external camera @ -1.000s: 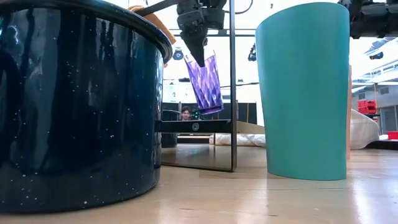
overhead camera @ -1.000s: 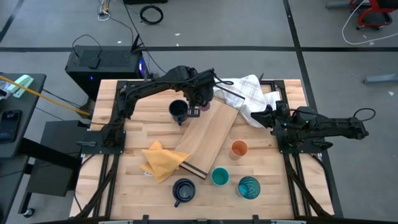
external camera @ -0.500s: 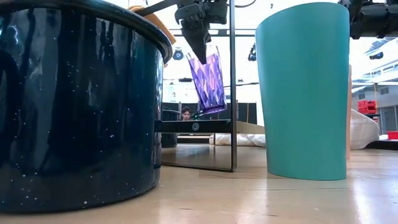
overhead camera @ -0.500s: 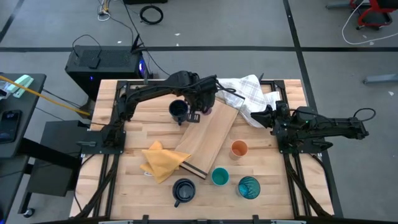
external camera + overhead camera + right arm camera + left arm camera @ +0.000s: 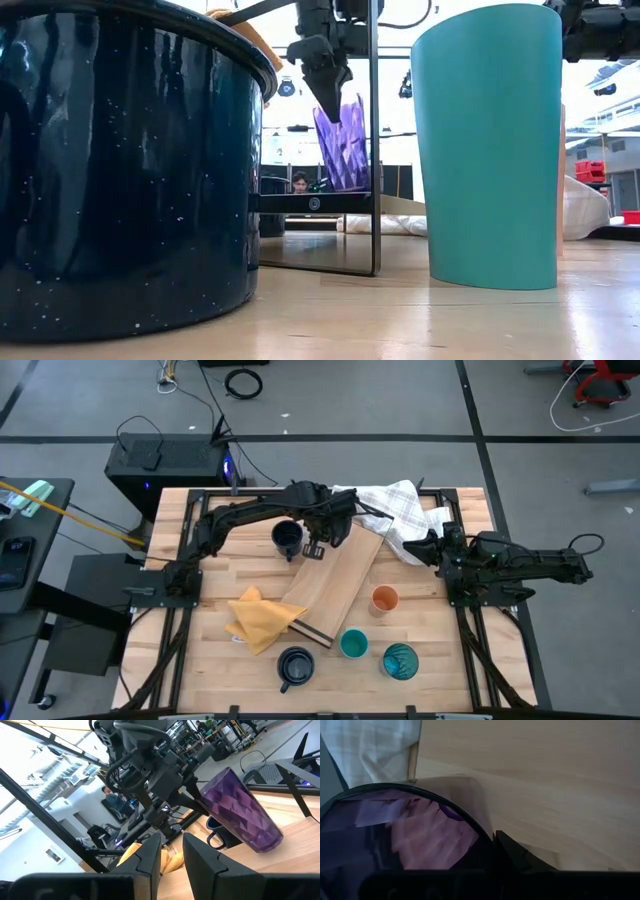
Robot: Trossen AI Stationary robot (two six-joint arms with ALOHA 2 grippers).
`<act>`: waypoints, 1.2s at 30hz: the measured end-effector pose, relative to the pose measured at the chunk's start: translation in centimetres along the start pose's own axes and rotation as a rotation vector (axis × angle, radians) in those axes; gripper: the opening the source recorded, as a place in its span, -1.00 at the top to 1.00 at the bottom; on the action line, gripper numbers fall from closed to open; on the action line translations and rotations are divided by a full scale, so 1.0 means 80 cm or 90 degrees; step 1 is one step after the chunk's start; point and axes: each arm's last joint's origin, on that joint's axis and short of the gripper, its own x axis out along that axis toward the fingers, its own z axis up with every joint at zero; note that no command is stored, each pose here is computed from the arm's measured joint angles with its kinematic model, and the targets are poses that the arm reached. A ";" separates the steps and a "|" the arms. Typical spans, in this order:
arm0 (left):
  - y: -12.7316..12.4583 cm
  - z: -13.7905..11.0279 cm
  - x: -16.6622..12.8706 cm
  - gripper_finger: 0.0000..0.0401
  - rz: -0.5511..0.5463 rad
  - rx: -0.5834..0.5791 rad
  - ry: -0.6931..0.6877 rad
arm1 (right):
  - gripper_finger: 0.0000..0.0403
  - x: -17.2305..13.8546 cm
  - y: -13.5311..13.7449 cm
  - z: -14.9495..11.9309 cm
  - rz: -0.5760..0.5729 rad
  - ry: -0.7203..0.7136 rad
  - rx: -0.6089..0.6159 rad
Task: Stack small to large cups/mugs on shelf
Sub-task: Put the purple cup on the shelf
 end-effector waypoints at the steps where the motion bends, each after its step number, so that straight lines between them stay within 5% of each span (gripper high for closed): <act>1: 0.000 0.000 0.001 0.94 -0.001 0.005 0.003 | 0.56 0.000 0.000 0.000 0.000 0.000 0.000; 36: 0.000 0.001 0.013 0.94 -0.032 0.045 0.007 | 0.56 0.000 0.000 0.000 0.003 0.003 0.002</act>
